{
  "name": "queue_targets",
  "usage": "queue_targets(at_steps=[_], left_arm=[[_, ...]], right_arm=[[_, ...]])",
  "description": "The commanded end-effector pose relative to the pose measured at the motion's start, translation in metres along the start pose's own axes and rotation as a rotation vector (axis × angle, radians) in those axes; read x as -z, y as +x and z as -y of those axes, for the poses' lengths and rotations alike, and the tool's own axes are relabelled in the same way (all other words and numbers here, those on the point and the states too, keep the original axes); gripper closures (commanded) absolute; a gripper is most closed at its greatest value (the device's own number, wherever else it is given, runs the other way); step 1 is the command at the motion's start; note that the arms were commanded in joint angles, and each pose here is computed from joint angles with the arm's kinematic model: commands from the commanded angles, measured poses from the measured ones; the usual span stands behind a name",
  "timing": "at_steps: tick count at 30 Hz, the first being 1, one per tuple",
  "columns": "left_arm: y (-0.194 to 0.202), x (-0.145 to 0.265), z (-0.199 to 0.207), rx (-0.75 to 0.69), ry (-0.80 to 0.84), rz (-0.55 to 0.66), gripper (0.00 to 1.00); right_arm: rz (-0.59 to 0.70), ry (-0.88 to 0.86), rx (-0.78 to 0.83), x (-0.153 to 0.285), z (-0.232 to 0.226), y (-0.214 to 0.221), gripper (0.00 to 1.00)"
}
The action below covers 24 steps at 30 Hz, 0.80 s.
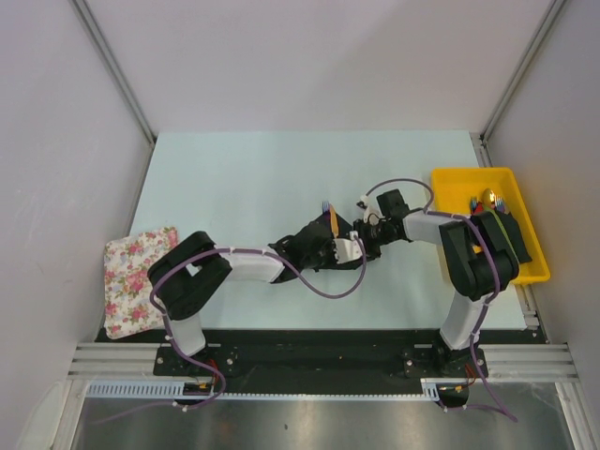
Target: Place the utensils on the paper napkin and roll it up
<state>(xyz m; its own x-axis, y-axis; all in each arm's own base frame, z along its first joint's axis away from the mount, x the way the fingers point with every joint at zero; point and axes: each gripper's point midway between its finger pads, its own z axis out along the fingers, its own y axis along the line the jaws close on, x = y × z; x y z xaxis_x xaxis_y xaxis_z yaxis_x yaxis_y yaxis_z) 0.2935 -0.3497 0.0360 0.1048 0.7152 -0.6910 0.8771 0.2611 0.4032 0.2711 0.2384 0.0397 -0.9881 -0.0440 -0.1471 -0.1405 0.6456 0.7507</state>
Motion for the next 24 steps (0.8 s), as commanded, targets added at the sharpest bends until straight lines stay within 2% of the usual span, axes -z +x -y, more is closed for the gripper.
queue_targets(at_steps=[1, 2, 5, 6, 7, 9, 10, 14, 16, 18, 22, 24], left_arm=[[-0.014, -0.001, -0.015, 0.034, -0.032, 0.018, 0.99], [-0.015, 0.000, -0.016, 0.052, -0.034, 0.017, 0.98], [-0.020, 0.010, -0.023, 0.129, -0.024, 0.017, 0.84], [-0.016, 0.014, -0.025, 0.156, -0.016, -0.002, 0.72], [-0.023, 0.023, -0.032, 0.185, -0.028, 0.014, 0.64], [-0.018, 0.034, -0.031, 0.281, 0.011, 0.001, 0.52], [-0.024, 0.043, -0.035, 0.308, 0.009, 0.017, 0.49], [-0.020, 0.064, -0.026, 0.490, 0.092, 0.008, 0.47], [-0.020, 0.071, -0.018, 0.579, 0.184, 0.023, 0.49], [-0.029, 0.077, -0.005, 0.689, 0.321, 0.065, 0.54], [-0.034, 0.074, 0.007, 0.850, 0.451, 0.069, 0.67], [-0.032, 0.068, 0.008, 0.925, 0.466, 0.065, 0.73]], right_arm=[[-0.005, 0.025, -0.006, -0.006, 0.009, -0.002, 0.75], [-0.006, 0.035, -0.005, -0.008, 0.013, -0.003, 0.75], [-0.013, 0.060, -0.009, -0.011, 0.019, -0.005, 0.76], [-0.018, 0.066, -0.008, -0.012, 0.020, -0.004, 0.76], [-0.021, 0.069, -0.010, -0.012, 0.021, -0.004, 0.76], [-0.019, 0.087, 0.003, -0.014, 0.023, -0.006, 0.76], [-0.020, 0.098, 0.003, -0.014, 0.025, -0.006, 0.77], [-0.017, 0.118, 0.012, -0.015, 0.026, -0.007, 0.77], [-0.015, 0.125, 0.013, -0.015, 0.027, -0.007, 0.78], [-0.015, 0.129, 0.012, -0.015, 0.027, -0.007, 0.78], [-0.013, 0.143, 0.020, -0.015, 0.028, -0.007, 0.78], [-0.014, 0.146, 0.020, -0.015, 0.029, -0.008, 0.78]])
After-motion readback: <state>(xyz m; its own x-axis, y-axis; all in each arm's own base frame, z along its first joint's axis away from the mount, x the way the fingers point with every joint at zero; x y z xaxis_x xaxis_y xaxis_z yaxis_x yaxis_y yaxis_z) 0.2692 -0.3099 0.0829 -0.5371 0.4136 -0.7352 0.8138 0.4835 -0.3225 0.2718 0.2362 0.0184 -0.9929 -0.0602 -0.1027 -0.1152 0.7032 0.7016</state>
